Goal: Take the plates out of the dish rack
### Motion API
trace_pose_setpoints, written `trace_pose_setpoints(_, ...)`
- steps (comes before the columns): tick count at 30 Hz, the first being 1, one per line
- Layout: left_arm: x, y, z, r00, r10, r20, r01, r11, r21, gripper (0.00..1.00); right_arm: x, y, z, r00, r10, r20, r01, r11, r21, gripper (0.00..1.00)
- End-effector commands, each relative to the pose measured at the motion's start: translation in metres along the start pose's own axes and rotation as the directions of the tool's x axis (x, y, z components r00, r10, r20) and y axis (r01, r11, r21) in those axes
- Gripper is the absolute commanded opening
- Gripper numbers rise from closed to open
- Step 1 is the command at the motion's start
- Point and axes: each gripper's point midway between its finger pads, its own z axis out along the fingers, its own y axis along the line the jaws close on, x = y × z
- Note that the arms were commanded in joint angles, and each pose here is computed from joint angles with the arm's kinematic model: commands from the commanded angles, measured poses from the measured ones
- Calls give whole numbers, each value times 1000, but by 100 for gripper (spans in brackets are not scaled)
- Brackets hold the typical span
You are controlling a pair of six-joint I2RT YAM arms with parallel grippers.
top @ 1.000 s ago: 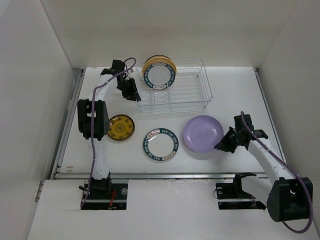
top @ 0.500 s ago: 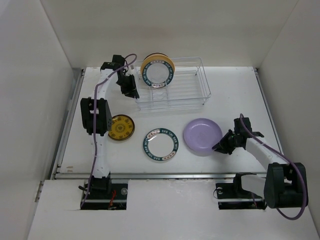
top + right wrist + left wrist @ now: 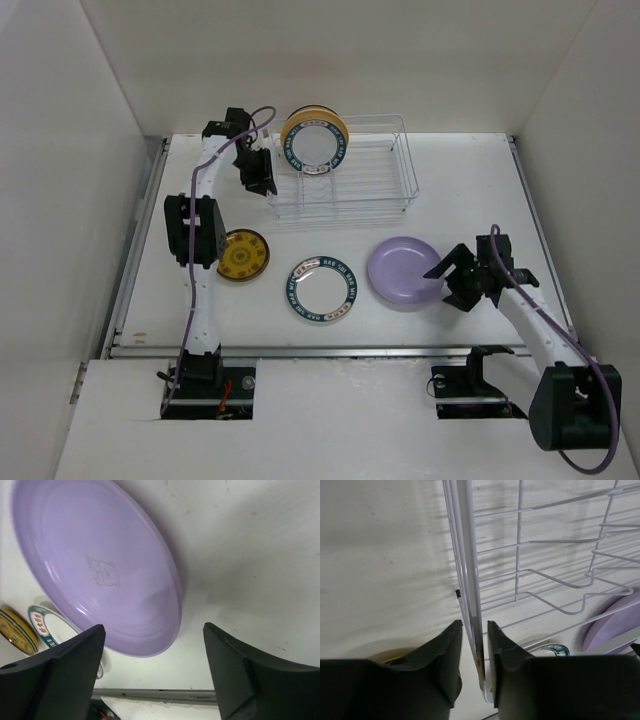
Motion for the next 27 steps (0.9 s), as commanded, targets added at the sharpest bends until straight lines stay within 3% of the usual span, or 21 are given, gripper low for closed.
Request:
trace_pose_setpoints(1, -17, -1, -23, 996, 43, 76, -41, 999, -20, 26, -30, 15, -26, 989, -24, 146, 25, 1000, -4, 87)
trace_pose_setpoints(4, -21, -3, -38, 991, 75, 112, -71, 997, -41, 39, -47, 33, -53, 967, -80, 243, 89, 996, -27, 94)
trace_pose_setpoints(6, -24, -6, -48, 985, 97, 140, -91, 995, -49, 41, -61, 48, -70, 943, -107, 316, 128, 991, -46, 95)
trace_pose_setpoints(11, -33, -9, -63, 973, 126, 196, -115, 991, -67, 53, -85, 103, -94, 856, -307, 415, 363, 930, -62, 97)
trace_pose_setpoints(18, -31, -12, -80, 962, 165, 216, -151, 985, -81, 69, -108, 264, -112, 625, -581, 521, 743, 647, -172, 98)
trace_pose_setpoints(19, -29, -14, -84, 961, 166, 220, -152, 985, -81, 76, -108, 304, -135, 576, -580, 576, 791, 574, -213, 98)
trace_pose_setpoints(20, -26, -8, -80, 964, 171, 204, -154, 983, -97, 79, -110, 320, -104, 569, -624, 536, 806, 552, -214, 98)
trace_pose_setpoints(22, -23, -7, -92, 955, 202, 217, -178, 976, -124, 98, -97, 355, -93, 498, -687, 529, 865, 436, -248, 98)
trace_pose_setpoints(25, -15, 9, -100, 953, 220, 206, -175, 960, -216, 100, -93, 406, -63, 419, -729, 542, 908, 319, -272, 98)
trace_pose_setpoints(26, -12, 14, -101, 955, 219, 202, -168, 956, -241, 100, -86, 429, -73, 388, -714, 582, 920, 259, -295, 98)
trace_pose_setpoints(27, -11, 19, -104, 951, 232, 203, -174, 948, -268, 100, -90, 434, -39, 395, -728, 561, 916, 267, -298, 96)
